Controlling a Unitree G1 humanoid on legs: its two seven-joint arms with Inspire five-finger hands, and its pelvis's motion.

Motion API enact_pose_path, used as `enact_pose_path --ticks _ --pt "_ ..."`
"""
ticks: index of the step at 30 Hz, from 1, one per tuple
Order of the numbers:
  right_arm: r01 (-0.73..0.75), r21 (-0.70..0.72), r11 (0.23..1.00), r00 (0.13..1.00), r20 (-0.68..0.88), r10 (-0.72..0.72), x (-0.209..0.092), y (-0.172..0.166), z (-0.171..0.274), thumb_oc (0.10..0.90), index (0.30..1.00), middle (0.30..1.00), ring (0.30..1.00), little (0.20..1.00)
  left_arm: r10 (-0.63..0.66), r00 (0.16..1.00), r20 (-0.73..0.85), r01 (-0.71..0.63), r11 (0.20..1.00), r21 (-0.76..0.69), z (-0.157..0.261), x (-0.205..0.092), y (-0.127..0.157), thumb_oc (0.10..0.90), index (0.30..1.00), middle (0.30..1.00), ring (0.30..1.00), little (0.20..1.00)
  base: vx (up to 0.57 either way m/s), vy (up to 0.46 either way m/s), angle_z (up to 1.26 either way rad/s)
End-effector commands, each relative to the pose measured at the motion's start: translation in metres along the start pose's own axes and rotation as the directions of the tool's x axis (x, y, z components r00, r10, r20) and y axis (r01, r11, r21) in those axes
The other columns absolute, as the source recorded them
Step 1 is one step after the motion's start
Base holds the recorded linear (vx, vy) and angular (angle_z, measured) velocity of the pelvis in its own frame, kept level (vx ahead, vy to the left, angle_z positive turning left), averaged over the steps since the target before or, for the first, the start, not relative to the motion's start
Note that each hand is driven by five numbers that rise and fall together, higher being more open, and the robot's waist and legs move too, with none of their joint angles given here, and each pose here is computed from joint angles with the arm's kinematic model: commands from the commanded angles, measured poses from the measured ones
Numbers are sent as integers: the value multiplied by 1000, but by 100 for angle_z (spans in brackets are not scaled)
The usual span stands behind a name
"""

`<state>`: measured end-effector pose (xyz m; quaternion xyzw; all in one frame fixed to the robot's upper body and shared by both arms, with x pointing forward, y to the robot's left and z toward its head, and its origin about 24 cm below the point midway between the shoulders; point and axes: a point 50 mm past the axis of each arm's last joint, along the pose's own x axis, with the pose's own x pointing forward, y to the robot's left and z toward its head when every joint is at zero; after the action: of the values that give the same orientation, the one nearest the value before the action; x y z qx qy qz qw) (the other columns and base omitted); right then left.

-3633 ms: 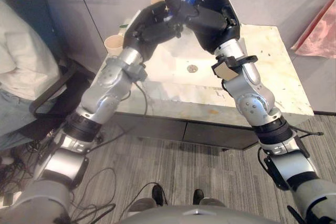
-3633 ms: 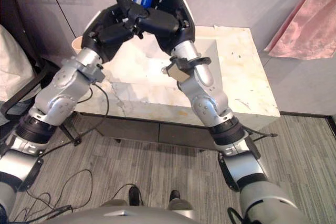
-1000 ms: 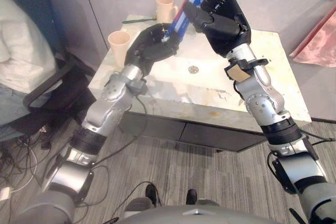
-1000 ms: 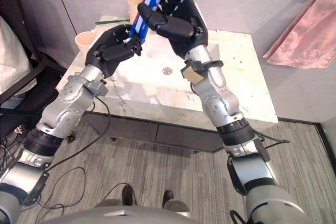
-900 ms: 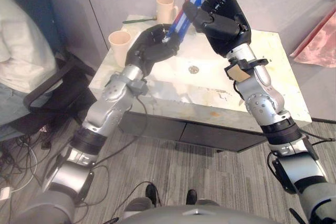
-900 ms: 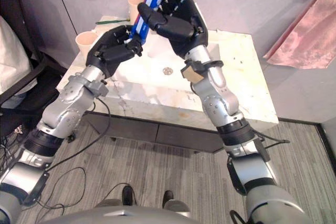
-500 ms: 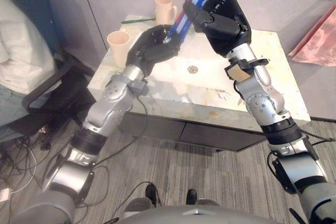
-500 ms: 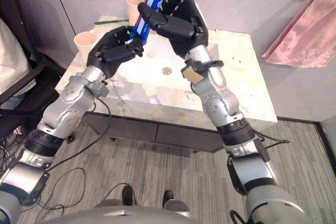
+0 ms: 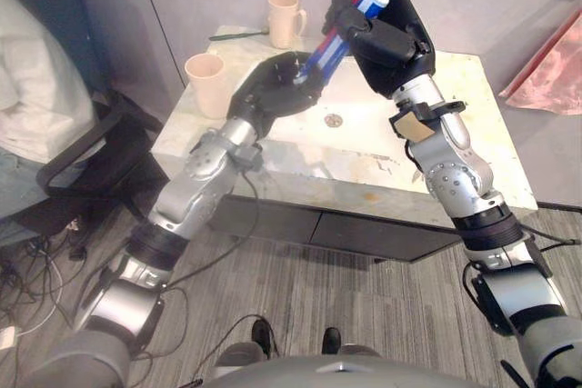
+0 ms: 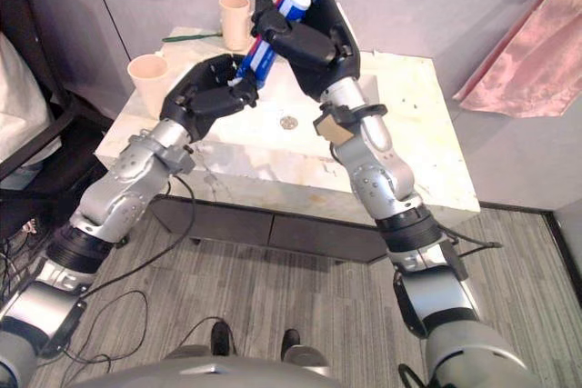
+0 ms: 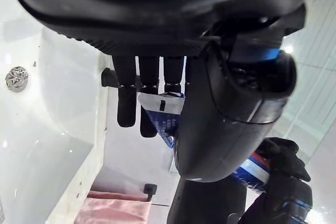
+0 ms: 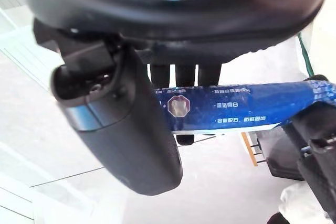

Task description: Organize the bathroom.

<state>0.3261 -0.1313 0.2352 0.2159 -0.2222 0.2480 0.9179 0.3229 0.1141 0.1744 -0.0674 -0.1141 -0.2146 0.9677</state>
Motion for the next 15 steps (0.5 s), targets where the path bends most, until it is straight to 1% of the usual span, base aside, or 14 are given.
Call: enact_pose_path --ticks 1,2,3,4,5,8,9,10,11,12,13,14,15 --pt "-57 -31 998 957 283 63 16 10 57 400 300 300 300 300 19 974 226 -15 1000 -19 43 17 -1 458 387 387 387 387 0 0 0" --pt "-57 -33 998 958 279 64 16 9 56 400 300 300 300 300 23 974 224 -19 1000 -21 43 16 -1 480 420 420 420 420 0 0 0" --pt "-57 -35 998 959 276 65 16 9 56 400 300 300 300 300 27 974 223 -21 999 -26 42 16 -1 546 519 519 519 519 0 0 0" --pt "-57 -39 998 960 274 65 16 9 55 400 300 300 300 300 27 974 225 -21 999 -29 42 17 -1 532 498 498 498 498 0 0 0" --pt "-57 -44 997 961 269 67 17 10 54 400 300 300 300 300 29 973 230 -22 999 -33 43 16 -1 400 300 300 300 300 0 0 0" --pt "-65 -43 997 962 263 74 18 12 53 400 300 300 300 300 30 973 228 -23 999 -32 43 15 -2 400 300 300 300 300 0 0 0" --pt "-69 -42 997 963 260 78 18 13 52 400 300 300 300 300 33 973 227 -25 999 -35 43 15 -2 439 359 359 359 359 0 0 0" --pt "-78 -40 996 965 248 85 19 14 51 450 375 375 375 375 38 973 228 -30 999 -38 42 15 -2 466 399 399 399 399 0 0 0" --pt "-76 -43 996 967 242 84 19 14 50 800 900 900 900 900 41 973 229 -33 999 -39 43 15 -2 464 396 396 396 396 0 0 0" --pt "-78 -40 996 972 219 85 19 14 46 800 900 900 900 900 46 971 235 -37 998 -43 44 16 -2 464 396 396 396 396 0 0 0" --pt "-79 -42 996 973 213 86 19 15 45 800 900 900 900 900 48 971 236 -38 998 -44 44 16 -2 419 328 328 328 328 0 0 0" --pt "-86 -52 995 978 185 94 19 14 41 800 900 900 900 900 54 969 241 -45 998 -42 45 16 -1 400 300 300 300 300 0 0 0" --pt "-89 -48 995 980 173 96 18 14 39 800 900 900 900 900 58 968 244 -49 998 -39 46 16 0 400 300 300 300 300 0 0 0"
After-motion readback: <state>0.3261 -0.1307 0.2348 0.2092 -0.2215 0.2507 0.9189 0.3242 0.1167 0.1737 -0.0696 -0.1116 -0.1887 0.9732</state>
